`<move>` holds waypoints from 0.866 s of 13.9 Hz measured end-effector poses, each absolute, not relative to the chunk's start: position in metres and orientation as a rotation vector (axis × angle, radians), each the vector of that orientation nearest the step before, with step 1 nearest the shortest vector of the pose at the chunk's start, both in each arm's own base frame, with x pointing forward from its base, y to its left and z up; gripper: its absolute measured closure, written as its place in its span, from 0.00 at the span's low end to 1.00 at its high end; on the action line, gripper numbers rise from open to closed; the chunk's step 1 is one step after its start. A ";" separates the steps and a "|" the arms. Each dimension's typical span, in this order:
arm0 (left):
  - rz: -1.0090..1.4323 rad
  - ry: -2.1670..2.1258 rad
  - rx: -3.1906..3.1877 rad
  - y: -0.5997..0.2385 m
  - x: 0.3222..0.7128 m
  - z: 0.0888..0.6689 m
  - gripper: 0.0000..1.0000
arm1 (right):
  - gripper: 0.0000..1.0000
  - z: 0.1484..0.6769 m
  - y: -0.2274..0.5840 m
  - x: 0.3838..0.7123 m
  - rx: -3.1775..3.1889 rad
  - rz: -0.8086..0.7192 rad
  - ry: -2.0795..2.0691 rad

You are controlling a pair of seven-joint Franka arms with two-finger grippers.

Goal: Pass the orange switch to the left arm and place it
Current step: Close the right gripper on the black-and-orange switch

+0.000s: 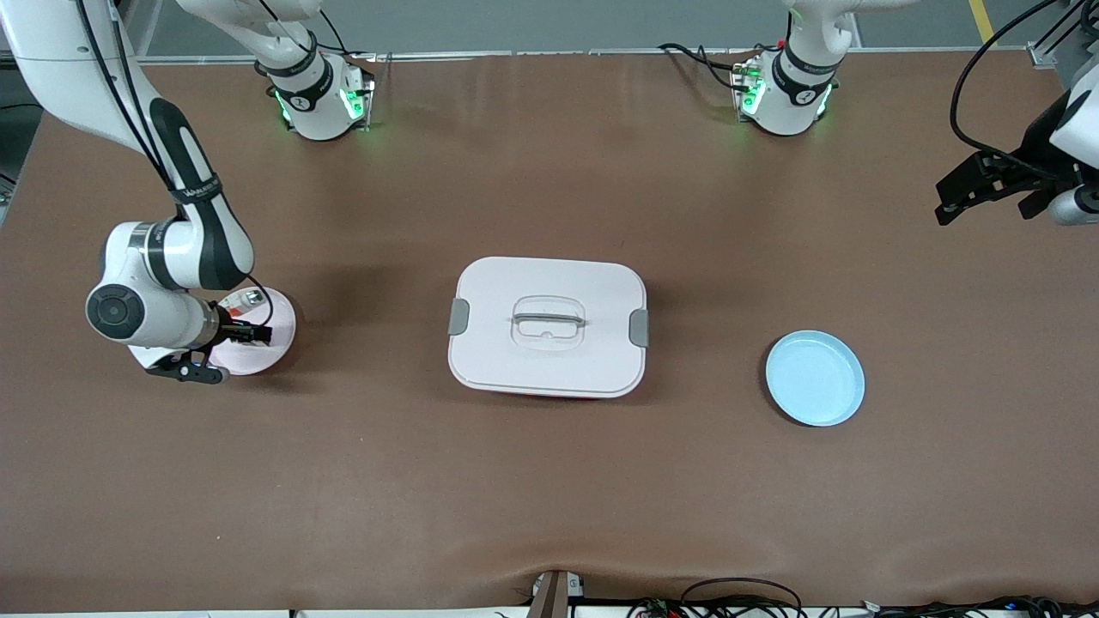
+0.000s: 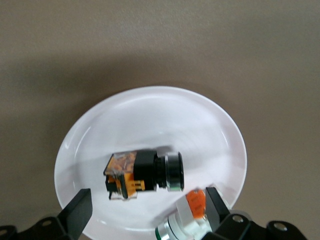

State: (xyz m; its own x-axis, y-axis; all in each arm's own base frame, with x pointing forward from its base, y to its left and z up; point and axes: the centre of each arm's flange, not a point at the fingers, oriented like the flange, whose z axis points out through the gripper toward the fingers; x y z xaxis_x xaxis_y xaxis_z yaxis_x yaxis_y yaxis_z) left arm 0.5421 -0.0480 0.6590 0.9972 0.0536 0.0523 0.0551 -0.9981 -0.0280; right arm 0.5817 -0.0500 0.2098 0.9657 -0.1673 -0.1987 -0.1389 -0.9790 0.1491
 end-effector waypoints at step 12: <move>-0.080 -0.084 -3.110 -0.048 0.542 0.659 0.00 | 0.00 0.183 -0.044 0.576 2.978 -0.328 -0.197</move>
State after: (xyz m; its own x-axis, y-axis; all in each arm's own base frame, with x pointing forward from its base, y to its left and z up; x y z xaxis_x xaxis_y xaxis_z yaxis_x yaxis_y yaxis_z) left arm 0.5421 -0.0481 0.6589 0.9972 0.0534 0.0521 0.0549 -0.9981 -0.0280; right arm 0.5760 -0.0440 0.1826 0.9677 -0.1449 -0.2065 -0.1146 -0.9818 0.1516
